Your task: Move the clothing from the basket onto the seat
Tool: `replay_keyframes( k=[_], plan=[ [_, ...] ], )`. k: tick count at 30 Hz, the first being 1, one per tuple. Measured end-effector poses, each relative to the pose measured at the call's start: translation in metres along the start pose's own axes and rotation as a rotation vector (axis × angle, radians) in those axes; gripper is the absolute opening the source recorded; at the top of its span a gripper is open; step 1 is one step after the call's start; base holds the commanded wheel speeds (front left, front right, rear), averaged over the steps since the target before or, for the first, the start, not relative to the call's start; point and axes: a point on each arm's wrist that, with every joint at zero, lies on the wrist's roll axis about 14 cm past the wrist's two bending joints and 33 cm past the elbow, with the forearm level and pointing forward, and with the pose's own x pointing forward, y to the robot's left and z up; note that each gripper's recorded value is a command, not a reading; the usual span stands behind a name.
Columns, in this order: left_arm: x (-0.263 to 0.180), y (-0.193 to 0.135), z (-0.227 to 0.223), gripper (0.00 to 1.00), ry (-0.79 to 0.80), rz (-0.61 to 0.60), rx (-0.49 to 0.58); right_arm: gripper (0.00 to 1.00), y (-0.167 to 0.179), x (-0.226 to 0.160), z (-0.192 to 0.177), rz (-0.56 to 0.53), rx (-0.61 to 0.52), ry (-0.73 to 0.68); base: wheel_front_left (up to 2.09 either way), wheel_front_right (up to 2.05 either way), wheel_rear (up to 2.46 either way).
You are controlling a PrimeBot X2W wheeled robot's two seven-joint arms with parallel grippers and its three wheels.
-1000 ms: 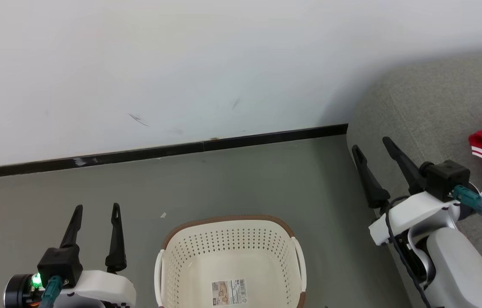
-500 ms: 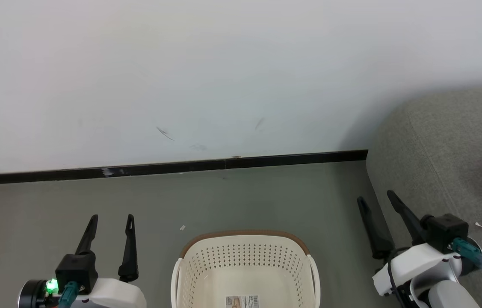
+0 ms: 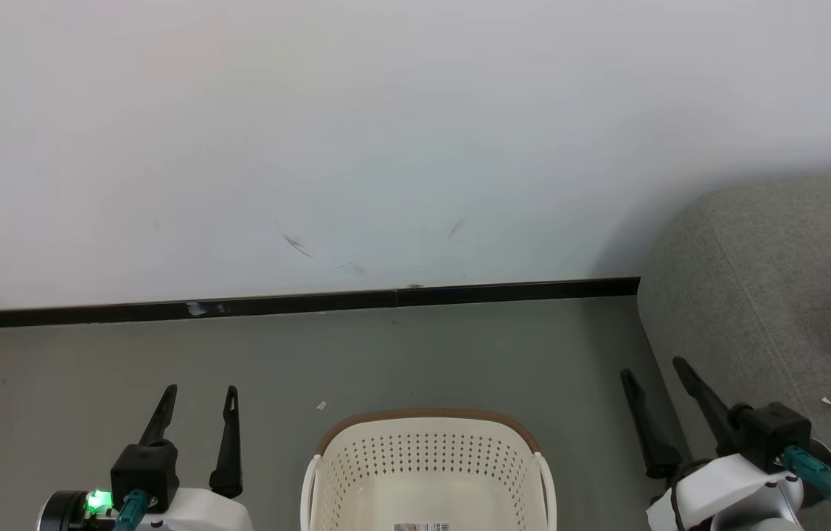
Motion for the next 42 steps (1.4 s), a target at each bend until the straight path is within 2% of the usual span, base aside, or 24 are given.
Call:
replay_keyframes(
  k=[38,39,42],
  plan=[
    [0.002,0.005,-0.01,1.0,0.033,0.014,0.058,1.0,0.009,-0.013,0.006,0.014,0.015,-0.02,0.0,0.0,0.0],
    [0.002,0.006,-0.011,0.0,0.035,0.014,0.059,0.0,0.009,-0.013,0.006,0.015,0.015,-0.021,0.0,0.0,0.0],
    [-0.007,0.003,-0.028,0.0,0.088,0.014,0.053,0.0,0.011,-0.018,-0.008,0.012,0.026,0.026,0.0,0.0,0.0]
  ],
)
